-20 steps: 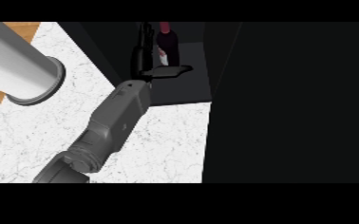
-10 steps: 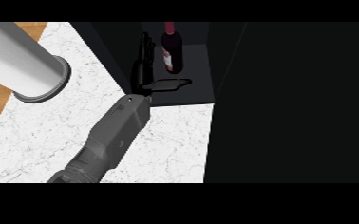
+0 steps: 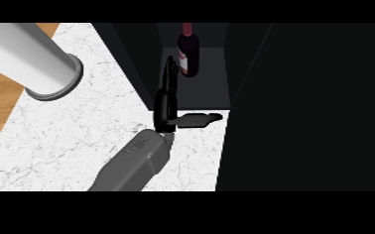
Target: Pick up the wine, place it into the cabinet and close the cabinet
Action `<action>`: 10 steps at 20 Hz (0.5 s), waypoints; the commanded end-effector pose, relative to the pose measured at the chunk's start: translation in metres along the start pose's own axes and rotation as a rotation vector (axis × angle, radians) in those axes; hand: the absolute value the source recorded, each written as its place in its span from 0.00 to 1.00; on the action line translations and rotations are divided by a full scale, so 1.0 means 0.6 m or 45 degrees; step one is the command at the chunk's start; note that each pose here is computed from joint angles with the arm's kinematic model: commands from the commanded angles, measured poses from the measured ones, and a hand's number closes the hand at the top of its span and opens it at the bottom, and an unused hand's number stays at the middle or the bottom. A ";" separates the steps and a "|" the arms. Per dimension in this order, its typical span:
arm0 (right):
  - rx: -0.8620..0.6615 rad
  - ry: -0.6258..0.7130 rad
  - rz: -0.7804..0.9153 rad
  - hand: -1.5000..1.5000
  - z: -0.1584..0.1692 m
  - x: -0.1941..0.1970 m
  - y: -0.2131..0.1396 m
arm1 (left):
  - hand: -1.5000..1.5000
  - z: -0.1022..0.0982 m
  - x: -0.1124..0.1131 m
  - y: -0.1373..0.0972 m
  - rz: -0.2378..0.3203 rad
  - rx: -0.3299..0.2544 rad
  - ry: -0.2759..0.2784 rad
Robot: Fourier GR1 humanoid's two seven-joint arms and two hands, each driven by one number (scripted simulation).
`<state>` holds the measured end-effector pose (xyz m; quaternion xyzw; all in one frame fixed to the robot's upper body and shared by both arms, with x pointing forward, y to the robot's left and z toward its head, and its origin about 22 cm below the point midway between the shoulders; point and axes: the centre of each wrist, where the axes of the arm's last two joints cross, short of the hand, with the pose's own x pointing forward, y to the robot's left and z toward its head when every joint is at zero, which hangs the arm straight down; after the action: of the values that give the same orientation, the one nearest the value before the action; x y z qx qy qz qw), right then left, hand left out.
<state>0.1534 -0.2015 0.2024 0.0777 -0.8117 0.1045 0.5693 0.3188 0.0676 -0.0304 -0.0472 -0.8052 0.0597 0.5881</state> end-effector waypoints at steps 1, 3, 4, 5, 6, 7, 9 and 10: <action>-0.025 -0.037 -0.011 0.00 0.026 0.023 0.000 | 0.00 0.082 0.017 -0.024 0.046 -0.017 -0.003; -0.009 -0.034 -0.021 0.00 -0.006 -0.004 -0.023 | 0.00 0.067 0.049 -0.051 0.066 -0.028 -0.022; 0.005 -0.020 -0.027 0.00 0.019 0.011 -0.014 | 0.00 0.090 0.058 -0.040 0.090 -0.012 -0.023; -0.007 -0.035 -0.010 0.00 0.025 0.016 -0.011 | 0.00 0.100 0.078 -0.038 0.128 -0.038 -0.014; 0.021 -0.025 -0.006 0.00 0.037 0.023 -0.019 | 0.00 0.103 0.078 -0.039 0.117 -0.024 -0.026; 0.006 -0.021 -0.022 0.00 0.020 0.027 -0.005 | 0.00 0.120 0.090 -0.037 0.116 -0.002 -0.037; -0.028 -0.045 -0.002 0.00 0.031 0.033 -0.003 | 0.00 0.133 0.093 0.001 0.086 0.014 -0.036; -0.023 -0.020 -0.032 0.00 0.023 0.016 -0.009 | 0.00 0.127 0.094 0.001 0.092 0.021 -0.038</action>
<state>0.1524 -0.2075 0.2022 0.0696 -0.8104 0.0995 0.5732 0.2450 0.0608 -0.0064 -0.0780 -0.8091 0.0782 0.5772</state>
